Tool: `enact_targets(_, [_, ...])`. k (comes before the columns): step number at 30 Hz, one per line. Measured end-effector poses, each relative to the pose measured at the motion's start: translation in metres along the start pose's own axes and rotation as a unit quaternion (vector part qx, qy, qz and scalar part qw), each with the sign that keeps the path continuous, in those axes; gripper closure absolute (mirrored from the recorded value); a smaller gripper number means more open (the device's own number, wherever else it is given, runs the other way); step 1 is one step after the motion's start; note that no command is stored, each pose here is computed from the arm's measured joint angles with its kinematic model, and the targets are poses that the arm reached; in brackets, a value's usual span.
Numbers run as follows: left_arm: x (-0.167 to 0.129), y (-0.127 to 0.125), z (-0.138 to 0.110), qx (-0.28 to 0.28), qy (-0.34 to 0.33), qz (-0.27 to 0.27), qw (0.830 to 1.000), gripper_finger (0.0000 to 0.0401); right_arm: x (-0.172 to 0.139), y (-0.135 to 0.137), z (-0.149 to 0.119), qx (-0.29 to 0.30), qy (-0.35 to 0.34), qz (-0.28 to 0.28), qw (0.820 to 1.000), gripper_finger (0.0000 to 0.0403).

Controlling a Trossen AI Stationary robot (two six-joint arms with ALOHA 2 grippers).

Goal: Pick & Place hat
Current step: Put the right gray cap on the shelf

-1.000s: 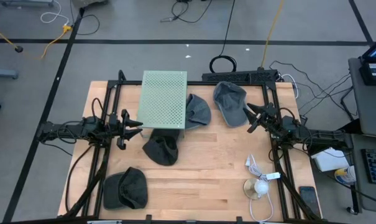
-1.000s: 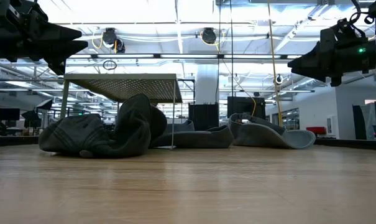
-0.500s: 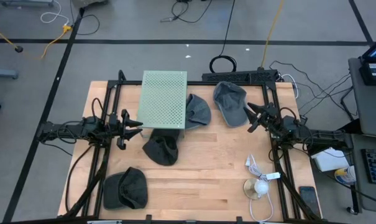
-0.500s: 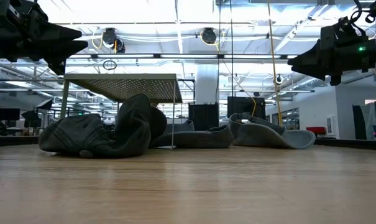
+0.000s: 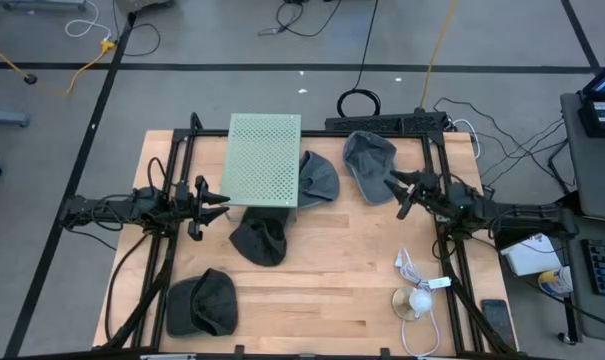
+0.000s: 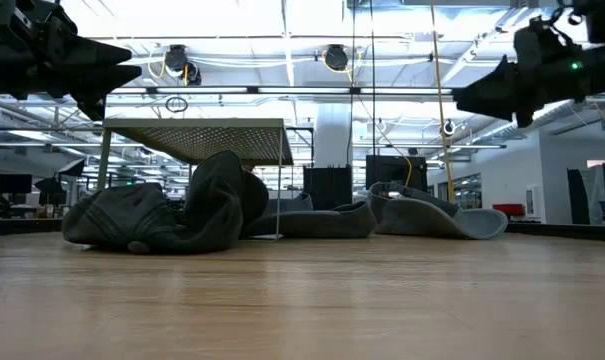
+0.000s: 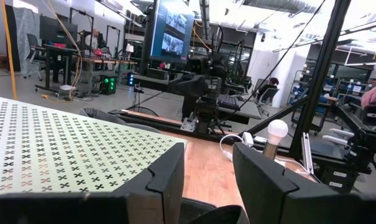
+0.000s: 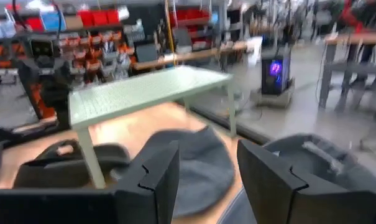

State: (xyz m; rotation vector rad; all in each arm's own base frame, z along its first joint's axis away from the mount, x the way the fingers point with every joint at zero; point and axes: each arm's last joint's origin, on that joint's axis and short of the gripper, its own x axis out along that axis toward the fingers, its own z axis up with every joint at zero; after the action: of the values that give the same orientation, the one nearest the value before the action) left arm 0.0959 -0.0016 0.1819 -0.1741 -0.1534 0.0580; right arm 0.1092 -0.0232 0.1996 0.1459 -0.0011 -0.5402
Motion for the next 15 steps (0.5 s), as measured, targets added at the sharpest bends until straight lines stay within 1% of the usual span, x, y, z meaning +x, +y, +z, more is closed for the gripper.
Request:
enact_targets(5, [0.0, 0.0, 0.0, 0.0, 0.0, 0.0, 1.0, 0.026, 0.007, 0.006, 0.02, 0.028, 0.055, -0.011, 0.998, 0.025])
enact_targets(8, [0.0, 0.0, 0.0, 0.0, 0.0, 0.0, 1.0, 0.026, 0.012, 0.01, 0.032, 0.014, 0.093, -0.021, 0.995, 0.025])
enact_targets(13, [0.0, 0.0, 0.0, 0.0, 0.0, 0.0, 1.0, 0.026, 0.02, 0.019, 0.06, -0.01, 0.149, -0.033, 0.988, 0.025])
enact_targets(15, [0.0, 0.0, 0.0, 0.0, 0.0, 0.0, 1.0, 0.026, 0.025, 0.023, 0.072, -0.008, 0.172, -0.043, 0.984, 0.025])
